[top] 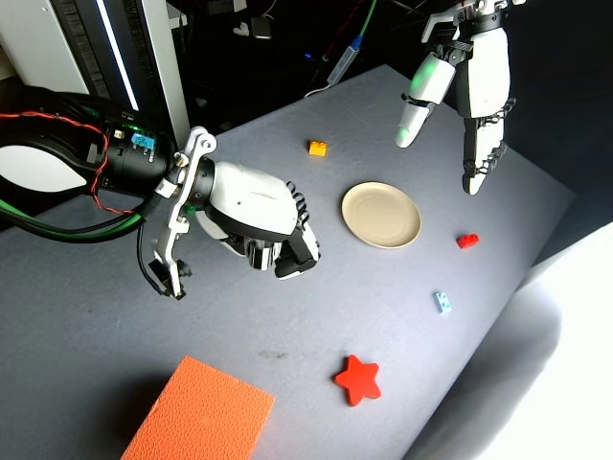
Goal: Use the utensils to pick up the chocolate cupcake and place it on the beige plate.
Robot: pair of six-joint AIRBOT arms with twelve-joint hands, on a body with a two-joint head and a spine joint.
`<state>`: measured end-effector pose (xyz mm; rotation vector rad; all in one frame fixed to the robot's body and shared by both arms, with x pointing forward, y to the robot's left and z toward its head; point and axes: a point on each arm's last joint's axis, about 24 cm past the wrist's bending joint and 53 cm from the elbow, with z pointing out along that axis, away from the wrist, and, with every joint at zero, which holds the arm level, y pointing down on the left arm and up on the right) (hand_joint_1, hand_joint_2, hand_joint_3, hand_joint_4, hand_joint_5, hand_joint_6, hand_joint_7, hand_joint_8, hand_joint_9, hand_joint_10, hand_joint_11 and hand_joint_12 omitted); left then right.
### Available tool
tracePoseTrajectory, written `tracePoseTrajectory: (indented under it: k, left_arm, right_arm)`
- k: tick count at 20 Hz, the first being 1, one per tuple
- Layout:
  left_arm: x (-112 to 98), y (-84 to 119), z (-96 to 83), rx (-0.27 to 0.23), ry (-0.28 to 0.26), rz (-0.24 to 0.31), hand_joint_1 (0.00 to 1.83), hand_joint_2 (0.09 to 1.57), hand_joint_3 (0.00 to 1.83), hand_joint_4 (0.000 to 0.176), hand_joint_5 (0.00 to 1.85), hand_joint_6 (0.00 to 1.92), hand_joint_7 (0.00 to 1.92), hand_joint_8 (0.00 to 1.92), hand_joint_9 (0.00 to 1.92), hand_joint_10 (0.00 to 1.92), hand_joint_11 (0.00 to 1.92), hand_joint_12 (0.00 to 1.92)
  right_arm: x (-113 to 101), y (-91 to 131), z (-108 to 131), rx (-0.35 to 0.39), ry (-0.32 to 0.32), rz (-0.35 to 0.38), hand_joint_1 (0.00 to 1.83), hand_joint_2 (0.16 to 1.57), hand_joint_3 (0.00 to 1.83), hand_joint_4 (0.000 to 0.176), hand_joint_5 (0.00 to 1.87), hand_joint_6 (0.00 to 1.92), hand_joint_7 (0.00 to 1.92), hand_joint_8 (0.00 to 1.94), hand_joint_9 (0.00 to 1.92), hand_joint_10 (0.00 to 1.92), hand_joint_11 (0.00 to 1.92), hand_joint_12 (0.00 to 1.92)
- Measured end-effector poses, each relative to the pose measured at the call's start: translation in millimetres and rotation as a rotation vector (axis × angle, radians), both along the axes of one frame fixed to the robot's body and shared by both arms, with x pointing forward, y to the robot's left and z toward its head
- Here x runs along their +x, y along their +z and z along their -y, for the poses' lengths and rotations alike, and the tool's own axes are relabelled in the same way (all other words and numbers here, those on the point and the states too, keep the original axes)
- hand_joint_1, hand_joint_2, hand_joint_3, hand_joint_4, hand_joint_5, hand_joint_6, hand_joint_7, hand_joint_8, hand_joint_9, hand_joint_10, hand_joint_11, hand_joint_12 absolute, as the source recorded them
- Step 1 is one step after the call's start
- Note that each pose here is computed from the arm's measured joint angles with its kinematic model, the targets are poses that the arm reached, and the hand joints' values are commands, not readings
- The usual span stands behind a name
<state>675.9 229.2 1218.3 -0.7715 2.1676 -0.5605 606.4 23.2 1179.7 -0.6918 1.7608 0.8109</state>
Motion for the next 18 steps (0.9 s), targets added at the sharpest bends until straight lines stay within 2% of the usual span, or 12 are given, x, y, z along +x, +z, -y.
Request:
tracePoseTrajectory:
  k: [2, 4, 5, 7, 10, 11, 12, 15, 16, 17, 18]
  left_arm:
    - [0.0, -0.1, -0.1, 0.0, 0.0, 0.0, 0.36, 1.08, 0.0, 0.0, 0.04, 0.0, 0.08, 0.0, 0.08, 0.0, 0.0, 0.33]
    - [0.0, 0.0, 0.0, 0.0, 0.0, 0.0, 0.33, 1.09, 0.0, 0.0, 0.03, 0.0, 0.07, 0.0, 0.08, 0.0, 0.0, 0.26]
    - [-0.1, -0.1, 0.1, -0.001, 0.0, 0.0, 0.34, 1.1, 0.0, 0.0, 0.03, 0.0, 0.07, 0.0, 0.06, 0.0, 0.0, 0.21]
    - [0.0, 0.0, 0.0, 0.0, 0.0, 0.0, 0.35, 1.08, 0.0, 0.0, 0.03, 0.0, 0.07, 0.0, 0.06, 0.0, 0.0, 0.18]
    - [-0.2, -0.4, -0.8, 0.0, 0.002, -0.001, 0.36, 1.08, 0.0, 0.0, 0.07, 0.0, 0.09, 0.0, 0.09, 0.0, 0.0, 0.28]
    - [-0.2, -0.4, -0.9, 0.001, 0.002, -0.001, 0.39, 1.07, 0.0, 0.0, 0.07, 0.0, 0.09, 0.0, 0.08, 0.0, 0.0, 0.28]
    - [-0.2, -0.3, -0.4, -0.001, 0.001, -0.001, 0.4, 1.07, 0.0, 0.0, 0.07, 0.0, 0.09, 0.0, 0.09, 0.0, 0.0, 0.32]
    - [-0.1, -0.3, -0.7, 0.001, 0.002, -0.001, 0.4, 1.07, 0.0, 0.0, 0.1, 0.01, 0.13, 0.01, 0.11, 0.01, 0.0, 0.39]
    - [-0.1, -0.1, -0.3, 0.0, 0.001, 0.0, 0.41, 1.07, 0.0, 0.0, 0.09, 0.0, 0.11, 0.0, 0.09, 0.0, 0.0, 0.36]
    - [-0.4, -0.7, -1.1, 0.0, 0.003, -0.003, 0.41, 1.07, 0.0, 0.0, 0.08, 0.0, 0.07, 0.0, 0.06, 0.0, 0.0, 0.27]
    - [-0.4, -0.9, -2.4, 0.004, 0.005, -0.003, 0.4, 1.08, 0.0, 0.0, 0.07, 0.0, 0.07, 0.0, 0.06, 0.0, 0.0, 0.23]
  right_arm:
    - [1.4, 6.4, -1.2, 0.021, -0.008, -0.02, 1.23, 1.2, 0.0, 0.0, 0.88, 0.95, 0.77, 1.57, 0.69, 1.62, 0.73, 1.69]
    - [3.6, 13.2, -4.2, 0.041, -0.011, -0.026, 1.22, 1.22, 0.0, 0.0, 0.8, 1.07, 0.79, 1.54, 0.68, 1.58, 0.7, 1.68]
    - [6.0, 15.1, -7.0, 0.05, -0.012, -0.03, 1.22, 1.21, 0.0, 0.0, 0.81, 1.06, 0.82, 1.49, 0.69, 1.52, 0.69, 1.66]
    - [15.3, 14.7, -10.8, 0.069, -0.026, -0.057, 1.23, 1.2, 0.0, 0.0, 0.85, 1.0, 0.8, 1.53, 0.7, 1.54, 0.73, 1.65]
    - [34.8, 15.9, -14.9, 0.078, -0.05, -0.073, 1.22, 1.19, 0.0, 0.0, 0.83, 1.05, 0.84, 1.44, 0.73, 1.47, 0.74, 1.61]
    - [42.5, 16.8, -16.9, 0.079, -0.058, -0.07, 1.21, 1.2, 0.0, 0.0, 0.82, 1.06, 0.82, 1.47, 0.69, 1.5, 0.69, 1.66]
    - [48.2, 17.3, -18.8, 0.078, -0.062, -0.068, 1.22, 1.2, 0.0, 0.0, 0.82, 1.07, 0.83, 1.46, 0.71, 1.5, 0.74, 1.64]
    - [65.2, 15.9, -29.8, 0.08, -0.073, -0.062, 1.22, 1.19, 0.0, 0.0, 0.9, 0.96, 0.81, 1.48, 0.69, 1.46, 0.65, 1.64]
    - [67.4, 14.1, -32.3, 0.075, -0.073, -0.064, 1.23, 1.18, 0.0, 0.0, 0.93, 0.92, 0.81, 1.47, 0.69, 1.45, 0.63, 1.64]
    - [69.1, 12.8, -37.0, 0.076, -0.071, -0.068, 1.23, 1.18, 0.0, 0.0, 0.93, 0.91, 0.81, 1.47, 0.71, 1.45, 0.68, 1.62]
    - [72.1, 12.5, -43.1, 0.081, -0.07, -0.067, 1.22, 1.21, 0.0, 0.0, 0.87, 1.0, 0.74, 1.58, 0.64, 1.53, 0.66, 1.68]
